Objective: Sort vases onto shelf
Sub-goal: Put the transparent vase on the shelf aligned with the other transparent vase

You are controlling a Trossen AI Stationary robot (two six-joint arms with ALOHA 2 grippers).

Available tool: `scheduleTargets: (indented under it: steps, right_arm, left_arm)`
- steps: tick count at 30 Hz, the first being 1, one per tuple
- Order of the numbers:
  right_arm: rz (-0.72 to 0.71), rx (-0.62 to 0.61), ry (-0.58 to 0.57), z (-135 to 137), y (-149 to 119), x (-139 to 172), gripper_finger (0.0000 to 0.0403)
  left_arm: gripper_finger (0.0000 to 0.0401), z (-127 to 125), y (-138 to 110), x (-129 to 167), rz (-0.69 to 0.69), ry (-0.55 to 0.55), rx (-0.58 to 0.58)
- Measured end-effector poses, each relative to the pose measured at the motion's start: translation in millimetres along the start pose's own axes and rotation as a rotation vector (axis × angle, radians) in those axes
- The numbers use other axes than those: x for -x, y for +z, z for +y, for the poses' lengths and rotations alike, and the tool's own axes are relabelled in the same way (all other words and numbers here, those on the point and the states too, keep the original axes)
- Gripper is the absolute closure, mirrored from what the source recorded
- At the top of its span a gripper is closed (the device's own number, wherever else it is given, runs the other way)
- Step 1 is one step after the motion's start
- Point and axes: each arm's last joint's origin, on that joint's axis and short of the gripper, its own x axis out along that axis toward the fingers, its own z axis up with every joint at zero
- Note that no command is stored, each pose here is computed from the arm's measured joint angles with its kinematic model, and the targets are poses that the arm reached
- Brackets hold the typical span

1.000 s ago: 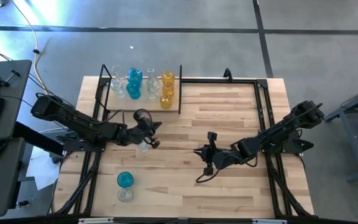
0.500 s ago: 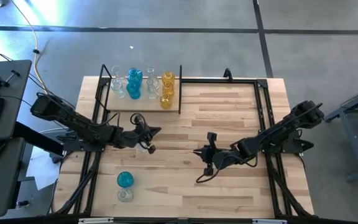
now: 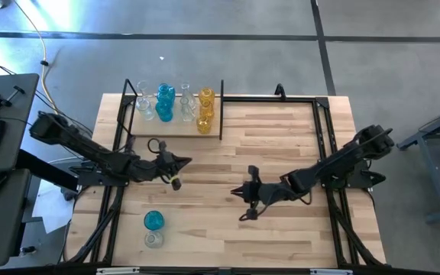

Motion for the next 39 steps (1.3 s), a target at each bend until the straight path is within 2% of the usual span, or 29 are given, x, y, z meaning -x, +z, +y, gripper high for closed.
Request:
scheduleTargets:
  steps: [5,11,17,21,28,39]
  right_arm:
    - [-0.068,-0.001,0.024,1,-4,-23,0.0392]
    - [-0.070,-0.007,0.012,1,-2,-37,0.0347]
    - [-0.088,-0.014,0.015,2,4,-38,0.0289]
    - [-0.085,-0.013,0.015,2,4,-38,0.0268]
    - [-0.066,-0.005,0.014,2,2,-38,0.0265]
    - [-0.037,0.000,0.009,1,-1,-38,0.0265]
  left_arm:
    - [0.0401,6,-2,13,-0.044,-0.035,0.033]
    - [0.0401,8,0,22,-0.067,-0.086,-0.006]
    - [0.0401,6,3,28,-0.051,-0.263,0.009]
    - [0.0401,4,4,29,-0.038,-0.350,0.014]
    - [0.0401,-2,21,30,0.123,-0.355,-0.048]
    - [0.0401,-28,76,67,0.381,-0.558,-0.206]
